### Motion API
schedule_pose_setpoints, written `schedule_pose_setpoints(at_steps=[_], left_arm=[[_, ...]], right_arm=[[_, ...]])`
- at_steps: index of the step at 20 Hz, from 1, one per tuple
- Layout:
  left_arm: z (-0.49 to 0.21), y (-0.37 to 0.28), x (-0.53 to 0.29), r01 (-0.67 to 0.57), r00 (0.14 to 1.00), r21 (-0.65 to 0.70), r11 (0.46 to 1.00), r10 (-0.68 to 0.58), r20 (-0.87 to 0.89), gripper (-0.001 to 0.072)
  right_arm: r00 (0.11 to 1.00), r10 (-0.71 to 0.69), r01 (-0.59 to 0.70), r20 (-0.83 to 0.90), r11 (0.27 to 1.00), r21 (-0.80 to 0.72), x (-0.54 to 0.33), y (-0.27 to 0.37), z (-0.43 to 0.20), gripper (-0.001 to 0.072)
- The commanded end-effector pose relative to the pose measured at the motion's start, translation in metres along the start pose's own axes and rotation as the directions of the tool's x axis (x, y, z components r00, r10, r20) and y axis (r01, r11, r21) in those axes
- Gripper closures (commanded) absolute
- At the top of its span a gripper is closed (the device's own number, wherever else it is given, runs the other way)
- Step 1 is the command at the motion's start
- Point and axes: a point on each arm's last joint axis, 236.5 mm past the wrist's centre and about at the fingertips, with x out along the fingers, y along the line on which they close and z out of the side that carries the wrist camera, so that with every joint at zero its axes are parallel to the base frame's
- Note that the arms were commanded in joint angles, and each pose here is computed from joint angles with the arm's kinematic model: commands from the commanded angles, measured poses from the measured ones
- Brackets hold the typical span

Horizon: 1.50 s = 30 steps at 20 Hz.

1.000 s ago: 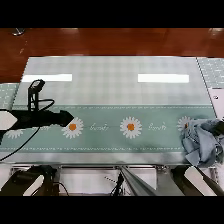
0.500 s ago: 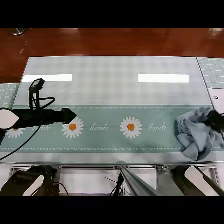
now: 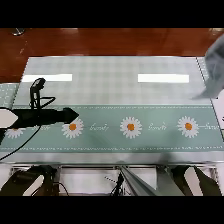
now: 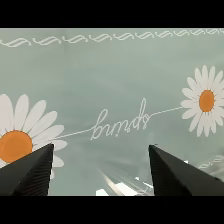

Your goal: Fold the shirts.

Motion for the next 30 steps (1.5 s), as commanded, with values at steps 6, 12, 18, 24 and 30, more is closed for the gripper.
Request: schedule_pose_setpoints(at_steps=[6, 12, 18, 24, 30], left_arm=[[-0.001, -0.003, 0.000, 0.014, 1.000, 0.000, 1.000, -0.014, -0.004, 0.0005], [0.000, -0.003, 0.001, 0.013, 1.000, 0.000, 1.000, -0.013, 0.000, 0.0005], [-0.004, -0.004, 0.001, 0.015, 1.000, 0.000, 1.000, -0.015, -0.019, 0.0006], [-0.007, -0.004, 0.001, 0.016, 0.999, 0.000, 1.000, -0.016, -0.031, 0.0005], [-0.078, -0.004, 0.000, 0.050, 0.954, 0.019, 0.999, -0.042, -0.297, 0.0005]], right_arm=[[0.916, 0.334, -0.378, -0.223, 0.904, -0.201, -0.055, 0.157, -0.035, 0.0686], [0.719, 0.346, -0.445, -0.602, 0.896, -0.017, 0.004, 0.159, -0.213, 0.0686], [0.521, 0.296, -0.358, -0.801, 0.927, 0.110, 0.066, 0.178, -0.404, 0.0685], [0.411, 0.364, -0.252, -0.836, 0.926, 0.280, 0.093, 0.202, -0.481, 0.0066], [0.562, 0.252, -0.203, -0.788, 0.965, 0.164, 0.101, 0.084, -0.315, 0.0093]])
